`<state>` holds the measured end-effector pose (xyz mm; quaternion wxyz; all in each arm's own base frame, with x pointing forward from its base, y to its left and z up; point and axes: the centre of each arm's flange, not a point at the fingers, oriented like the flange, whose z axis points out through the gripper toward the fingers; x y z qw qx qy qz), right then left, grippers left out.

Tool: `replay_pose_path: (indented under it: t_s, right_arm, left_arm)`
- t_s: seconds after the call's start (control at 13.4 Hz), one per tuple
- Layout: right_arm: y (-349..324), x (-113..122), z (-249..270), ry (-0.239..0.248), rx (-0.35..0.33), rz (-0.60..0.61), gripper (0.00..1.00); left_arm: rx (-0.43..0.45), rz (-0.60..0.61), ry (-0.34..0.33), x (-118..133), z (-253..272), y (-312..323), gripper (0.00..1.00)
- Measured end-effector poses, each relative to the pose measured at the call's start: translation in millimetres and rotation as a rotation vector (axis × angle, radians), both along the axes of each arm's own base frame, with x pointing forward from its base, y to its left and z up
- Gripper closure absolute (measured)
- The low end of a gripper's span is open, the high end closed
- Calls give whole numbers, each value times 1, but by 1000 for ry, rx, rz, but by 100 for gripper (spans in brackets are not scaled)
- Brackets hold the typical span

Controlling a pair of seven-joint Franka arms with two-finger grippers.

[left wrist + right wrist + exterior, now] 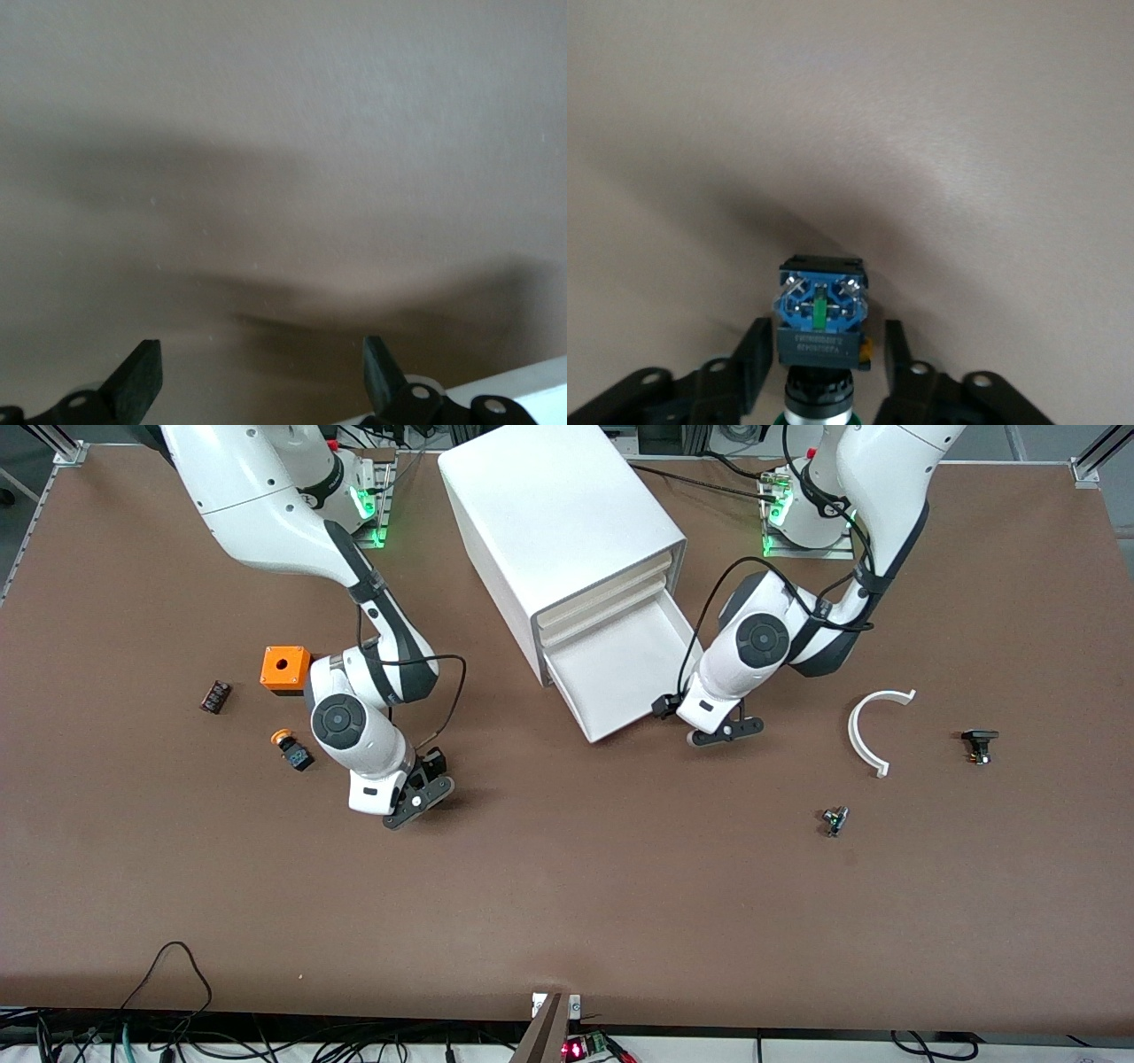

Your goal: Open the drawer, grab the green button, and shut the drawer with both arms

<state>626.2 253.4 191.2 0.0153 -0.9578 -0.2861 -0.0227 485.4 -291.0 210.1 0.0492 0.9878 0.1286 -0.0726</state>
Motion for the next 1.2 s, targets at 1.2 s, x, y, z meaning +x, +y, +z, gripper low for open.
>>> replay_pose_path:
  t_s: [1.2]
  right_arm:
    - [-29, -5, 300, 75, -25, -431, 0]
  left_arm:
    - [11, -214, 60, -77, 43, -80, 0]
